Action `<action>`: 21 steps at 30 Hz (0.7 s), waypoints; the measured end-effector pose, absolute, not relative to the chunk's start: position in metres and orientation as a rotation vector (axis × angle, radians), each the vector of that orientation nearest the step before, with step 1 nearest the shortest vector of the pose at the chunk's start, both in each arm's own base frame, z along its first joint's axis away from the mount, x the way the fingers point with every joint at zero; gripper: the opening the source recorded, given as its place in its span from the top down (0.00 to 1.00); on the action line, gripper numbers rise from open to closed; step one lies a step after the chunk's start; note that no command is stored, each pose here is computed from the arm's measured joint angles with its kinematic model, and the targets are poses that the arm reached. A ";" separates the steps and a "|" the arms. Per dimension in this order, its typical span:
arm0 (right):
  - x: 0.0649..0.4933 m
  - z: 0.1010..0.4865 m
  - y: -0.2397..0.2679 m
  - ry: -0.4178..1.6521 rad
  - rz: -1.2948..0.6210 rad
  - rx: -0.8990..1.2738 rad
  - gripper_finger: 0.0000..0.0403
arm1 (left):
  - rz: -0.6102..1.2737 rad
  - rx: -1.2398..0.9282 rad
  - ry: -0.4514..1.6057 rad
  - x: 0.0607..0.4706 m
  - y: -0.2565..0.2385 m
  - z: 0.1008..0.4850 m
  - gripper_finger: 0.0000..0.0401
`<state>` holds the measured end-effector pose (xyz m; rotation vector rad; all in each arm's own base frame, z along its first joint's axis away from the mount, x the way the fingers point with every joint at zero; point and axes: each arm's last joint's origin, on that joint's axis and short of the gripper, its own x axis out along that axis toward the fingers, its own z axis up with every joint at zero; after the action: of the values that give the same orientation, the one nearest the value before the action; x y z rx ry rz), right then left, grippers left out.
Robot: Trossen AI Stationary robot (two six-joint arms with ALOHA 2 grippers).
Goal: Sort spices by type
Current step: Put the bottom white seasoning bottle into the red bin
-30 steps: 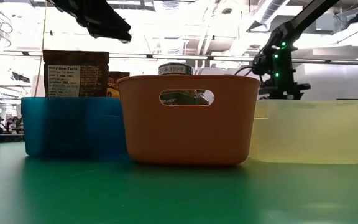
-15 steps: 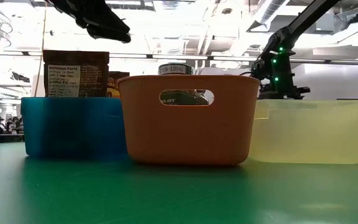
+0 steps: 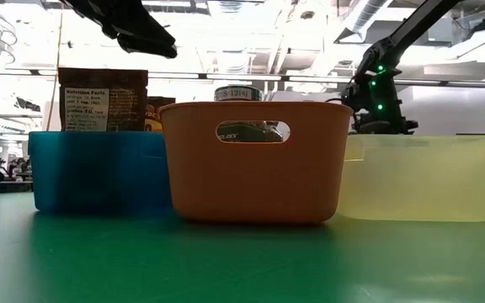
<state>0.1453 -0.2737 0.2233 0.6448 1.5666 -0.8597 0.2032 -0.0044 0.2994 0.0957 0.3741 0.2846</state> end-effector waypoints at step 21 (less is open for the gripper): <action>0.144 0.214 -0.265 1.731 -0.690 0.396 0.23 | 0.282 0.109 0.383 0.203 -0.004 0.299 0.36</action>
<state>0.1440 -0.2652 0.2141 0.3959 1.7311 -0.6895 0.2028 -0.0044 0.2988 0.1090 0.3829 0.2818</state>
